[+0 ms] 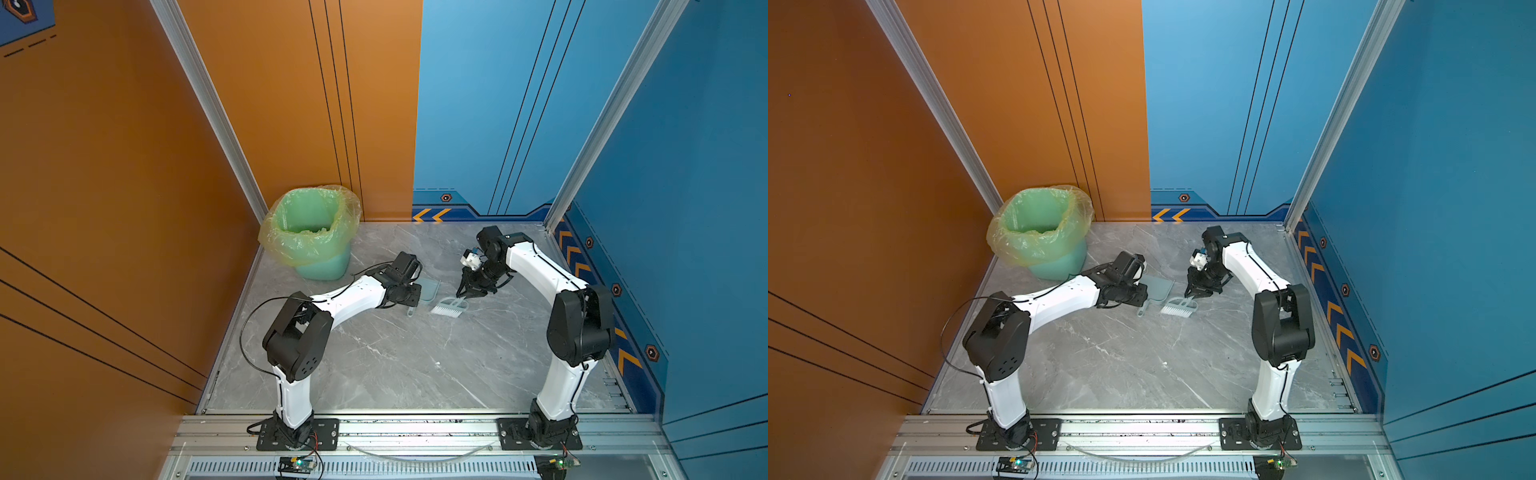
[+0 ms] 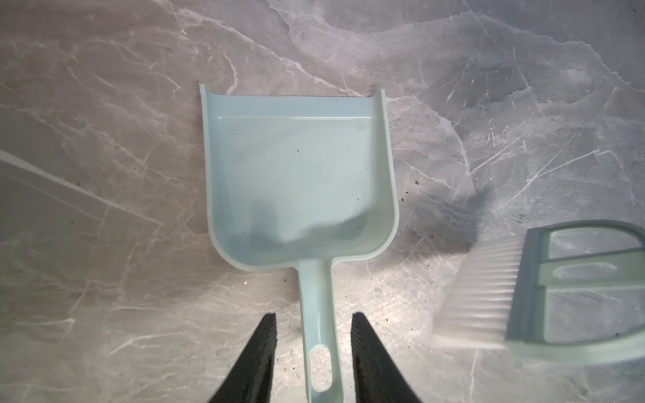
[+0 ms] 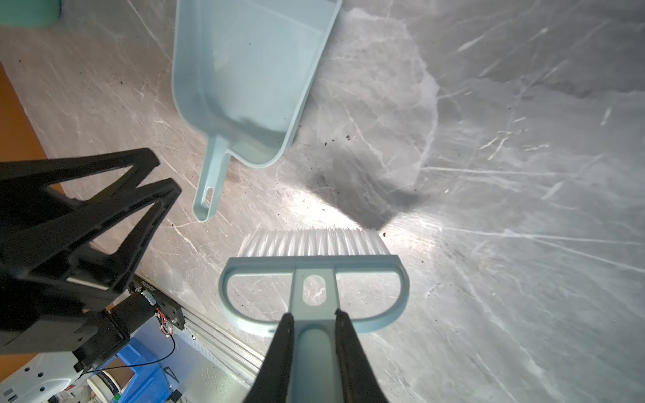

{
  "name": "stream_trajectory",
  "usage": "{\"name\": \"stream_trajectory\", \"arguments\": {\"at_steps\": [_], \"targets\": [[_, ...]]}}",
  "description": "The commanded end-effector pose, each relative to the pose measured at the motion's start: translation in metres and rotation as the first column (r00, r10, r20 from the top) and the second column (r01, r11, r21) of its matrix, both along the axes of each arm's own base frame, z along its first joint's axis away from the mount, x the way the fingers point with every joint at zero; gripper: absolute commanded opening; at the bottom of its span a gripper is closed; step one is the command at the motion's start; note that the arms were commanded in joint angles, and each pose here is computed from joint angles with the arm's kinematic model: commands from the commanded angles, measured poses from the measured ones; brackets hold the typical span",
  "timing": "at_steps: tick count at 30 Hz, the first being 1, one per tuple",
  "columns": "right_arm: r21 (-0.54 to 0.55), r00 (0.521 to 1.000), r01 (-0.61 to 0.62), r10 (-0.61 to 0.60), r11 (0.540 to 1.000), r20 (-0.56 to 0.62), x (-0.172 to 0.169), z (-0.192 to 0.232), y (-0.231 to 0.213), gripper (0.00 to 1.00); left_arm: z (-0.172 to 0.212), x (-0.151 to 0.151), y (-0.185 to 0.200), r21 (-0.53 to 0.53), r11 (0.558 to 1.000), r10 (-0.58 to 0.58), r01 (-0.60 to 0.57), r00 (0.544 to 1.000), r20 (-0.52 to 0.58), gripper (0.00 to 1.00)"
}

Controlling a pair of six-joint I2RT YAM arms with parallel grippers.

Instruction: Sweep away the paper scraps from the table

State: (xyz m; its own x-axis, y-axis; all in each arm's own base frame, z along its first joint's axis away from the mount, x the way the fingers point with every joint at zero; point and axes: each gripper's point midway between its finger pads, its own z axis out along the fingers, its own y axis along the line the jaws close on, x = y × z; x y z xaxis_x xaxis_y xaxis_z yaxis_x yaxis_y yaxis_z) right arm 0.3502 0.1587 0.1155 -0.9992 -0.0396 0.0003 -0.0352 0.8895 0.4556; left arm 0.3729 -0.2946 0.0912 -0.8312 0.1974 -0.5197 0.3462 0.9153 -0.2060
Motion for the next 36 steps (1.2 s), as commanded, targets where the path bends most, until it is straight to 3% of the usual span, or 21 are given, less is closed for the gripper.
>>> {"name": "stream_trajectory", "arguments": {"at_steps": [1, 9, 16, 24, 32, 36], "targets": [[-0.03, 0.997, 0.003, -0.005, 1.0, -0.071, -0.008, -0.005, -0.012, 0.18, 0.005, -0.002, 0.016, 0.044, 0.999, 0.01, -0.011, 1.0, 0.02, 0.38], [0.02, 0.99, 0.011, -0.008, 1.0, -0.14, -0.01, -0.015, -0.004, 0.23, 0.008, -0.004, 0.023, 0.051, 0.999, 0.014, -0.016, 0.999, 0.041, 0.38], [0.023, 0.989, 0.031, -0.027, 0.999, -0.147, 0.006, -0.022, -0.003, 0.44, 0.008, -0.005, 0.019, 0.037, 0.999, -0.013, 0.011, 0.999, 0.043, 0.37], [0.0, 0.986, 0.051, -0.05, 0.999, -0.158, 0.021, -0.033, -0.006, 0.52, 0.005, -0.011, 0.024, 0.048, 0.998, -0.032, 0.03, 0.999, 0.039, 0.37], [-0.03, 0.995, 0.043, -0.045, 0.999, -0.086, 0.03, -0.024, -0.011, 0.54, 0.023, -0.019, 0.035, 0.059, 0.997, -0.05, 0.044, 0.994, 0.095, 0.37], [-0.022, 0.999, 0.036, -0.035, 0.999, 0.029, 0.038, -0.002, -0.013, 0.55, 0.042, -0.022, 0.041, 0.064, 0.997, -0.06, 0.05, 0.987, 0.151, 0.39]]}}
